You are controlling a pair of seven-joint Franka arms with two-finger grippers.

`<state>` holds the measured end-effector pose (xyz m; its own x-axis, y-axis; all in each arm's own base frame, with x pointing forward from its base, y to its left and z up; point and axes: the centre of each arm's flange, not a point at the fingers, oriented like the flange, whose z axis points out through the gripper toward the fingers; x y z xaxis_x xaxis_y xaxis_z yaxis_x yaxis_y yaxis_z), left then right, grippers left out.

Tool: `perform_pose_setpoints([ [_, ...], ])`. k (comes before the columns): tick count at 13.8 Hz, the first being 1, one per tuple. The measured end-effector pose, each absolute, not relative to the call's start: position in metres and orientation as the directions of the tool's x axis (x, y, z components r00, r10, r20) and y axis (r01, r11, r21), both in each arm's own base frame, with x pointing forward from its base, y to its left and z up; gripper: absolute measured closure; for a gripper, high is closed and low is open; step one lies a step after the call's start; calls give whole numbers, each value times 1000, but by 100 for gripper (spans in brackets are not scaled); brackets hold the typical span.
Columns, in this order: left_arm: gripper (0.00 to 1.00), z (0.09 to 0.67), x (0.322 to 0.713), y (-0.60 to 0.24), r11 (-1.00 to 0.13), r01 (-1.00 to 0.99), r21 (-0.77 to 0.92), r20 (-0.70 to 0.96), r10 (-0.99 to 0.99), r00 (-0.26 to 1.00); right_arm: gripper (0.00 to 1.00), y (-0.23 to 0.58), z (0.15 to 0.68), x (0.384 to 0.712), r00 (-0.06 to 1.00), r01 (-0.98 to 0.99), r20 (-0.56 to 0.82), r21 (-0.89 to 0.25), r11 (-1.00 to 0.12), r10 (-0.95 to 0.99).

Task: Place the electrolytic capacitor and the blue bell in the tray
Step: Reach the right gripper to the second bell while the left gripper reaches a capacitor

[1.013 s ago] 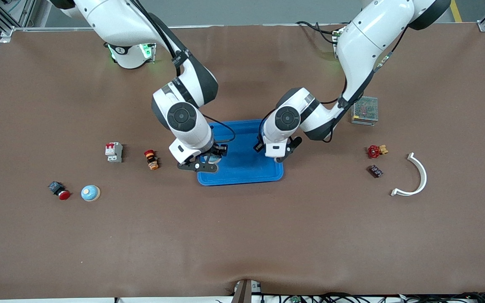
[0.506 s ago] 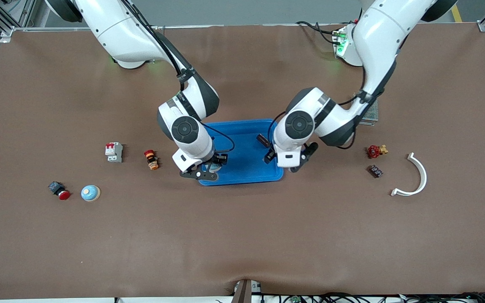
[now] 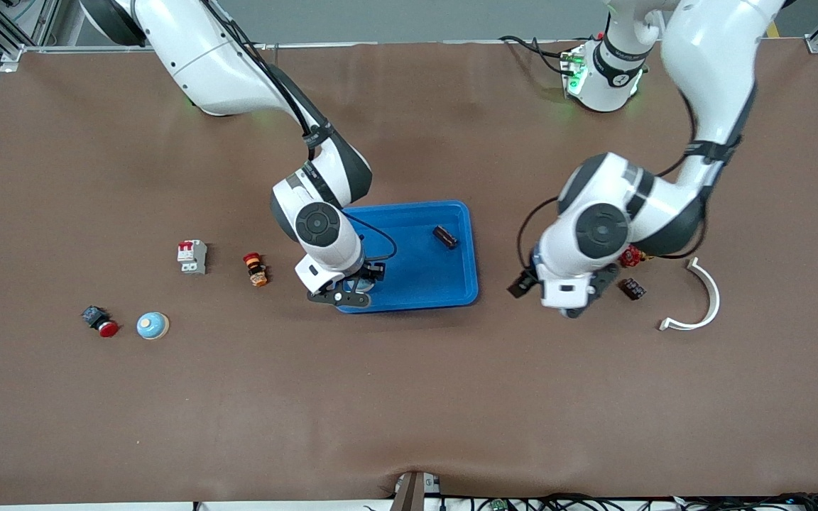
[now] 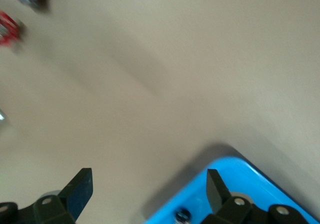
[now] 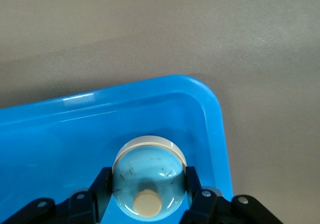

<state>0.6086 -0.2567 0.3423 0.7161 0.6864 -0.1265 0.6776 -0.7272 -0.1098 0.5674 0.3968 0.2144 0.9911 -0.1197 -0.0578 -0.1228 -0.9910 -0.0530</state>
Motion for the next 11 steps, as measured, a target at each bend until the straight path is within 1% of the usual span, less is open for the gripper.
perform_pose_setpoints([
  [3, 0, 359, 625, -191, -741, 660, -121, -132, 671, 729, 37, 396, 200, 567, 991, -126, -62, -51, -991, -122],
  [6, 0, 355, 635, -135, -731, 670, -129, -147, 682, 717, 35, 395, 199, 570, 984, -174, -57, -53, -983, -171],
  [7, 0, 351, 636, -121, -730, 670, -135, -149, 683, 715, 30, 397, 201, 571, 983, -181, -53, -58, -982, -178],
  [8, 0, 347, 637, -104, -727, 672, -144, -149, 687, 711, 19, 399, 207, 575, 982, -189, -44, -67, -980, -186],
  [10, 0, 341, 638, -74, -719, 678, -153, -156, 695, 701, 0, 401, 224, 586, 980, -197, -35, -77, -977, -195],
  [11, 0, 336, 639, -64, -716, 679, -163, -151, 698, 700, 0, 400, 235, 591, 979, -201, -47, -64, -978, -198],
])
